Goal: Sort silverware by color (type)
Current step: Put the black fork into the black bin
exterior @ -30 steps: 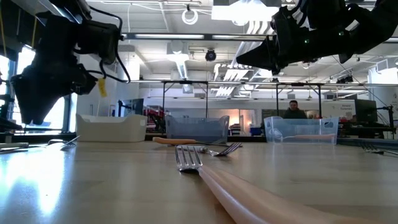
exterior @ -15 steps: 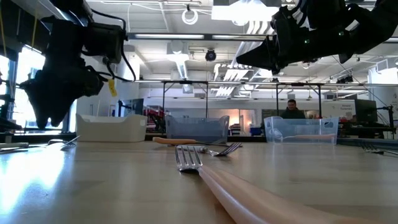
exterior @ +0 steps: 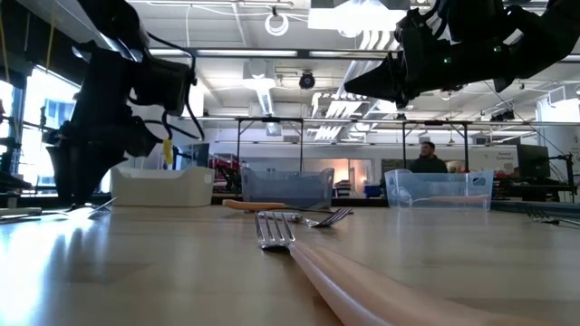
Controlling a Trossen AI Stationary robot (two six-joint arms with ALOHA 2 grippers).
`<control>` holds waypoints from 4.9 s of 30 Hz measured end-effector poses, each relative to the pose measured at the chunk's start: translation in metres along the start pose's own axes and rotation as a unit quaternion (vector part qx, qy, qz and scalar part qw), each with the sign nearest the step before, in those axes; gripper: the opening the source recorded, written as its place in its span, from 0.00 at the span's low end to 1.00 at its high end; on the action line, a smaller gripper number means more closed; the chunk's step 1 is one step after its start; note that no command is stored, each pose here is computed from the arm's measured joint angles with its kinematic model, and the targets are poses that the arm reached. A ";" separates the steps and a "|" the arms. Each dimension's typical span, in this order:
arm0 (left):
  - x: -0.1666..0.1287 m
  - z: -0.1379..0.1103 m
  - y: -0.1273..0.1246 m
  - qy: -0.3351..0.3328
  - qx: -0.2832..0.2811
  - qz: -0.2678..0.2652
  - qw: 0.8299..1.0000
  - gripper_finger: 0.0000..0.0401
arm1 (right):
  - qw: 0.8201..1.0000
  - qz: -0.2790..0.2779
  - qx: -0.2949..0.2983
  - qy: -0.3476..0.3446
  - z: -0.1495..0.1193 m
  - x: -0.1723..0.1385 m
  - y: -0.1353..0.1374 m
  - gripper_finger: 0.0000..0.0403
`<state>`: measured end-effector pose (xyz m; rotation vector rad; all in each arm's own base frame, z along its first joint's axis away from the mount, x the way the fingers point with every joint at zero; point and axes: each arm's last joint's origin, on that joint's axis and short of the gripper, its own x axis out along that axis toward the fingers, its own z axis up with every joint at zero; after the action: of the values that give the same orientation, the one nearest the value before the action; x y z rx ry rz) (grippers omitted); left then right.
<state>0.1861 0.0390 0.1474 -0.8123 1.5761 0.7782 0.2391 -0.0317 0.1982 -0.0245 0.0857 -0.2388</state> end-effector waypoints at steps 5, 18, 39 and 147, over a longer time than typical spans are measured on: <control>0.005 0.006 0.003 -0.003 0.005 0.024 1.000 0.53 | 1.000 0.001 0.001 0.000 0.000 0.000 0.000 0.00; 0.010 0.014 0.002 -0.004 0.036 0.017 0.999 0.44 | 1.000 0.003 0.004 0.000 0.000 0.000 0.000 0.00; 0.010 0.023 0.013 0.001 0.059 0.016 0.998 0.03 | 1.000 0.004 0.007 0.000 0.000 0.000 0.000 0.00; -0.159 0.264 -0.048 -0.317 0.279 -0.021 0.906 0.00 | 0.997 -0.041 -0.061 0.024 0.014 -0.021 -0.007 0.00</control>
<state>0.3854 0.2482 0.2652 -0.1357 1.0886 0.4476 0.2184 -0.0332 0.2141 -0.1431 0.1472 -0.3154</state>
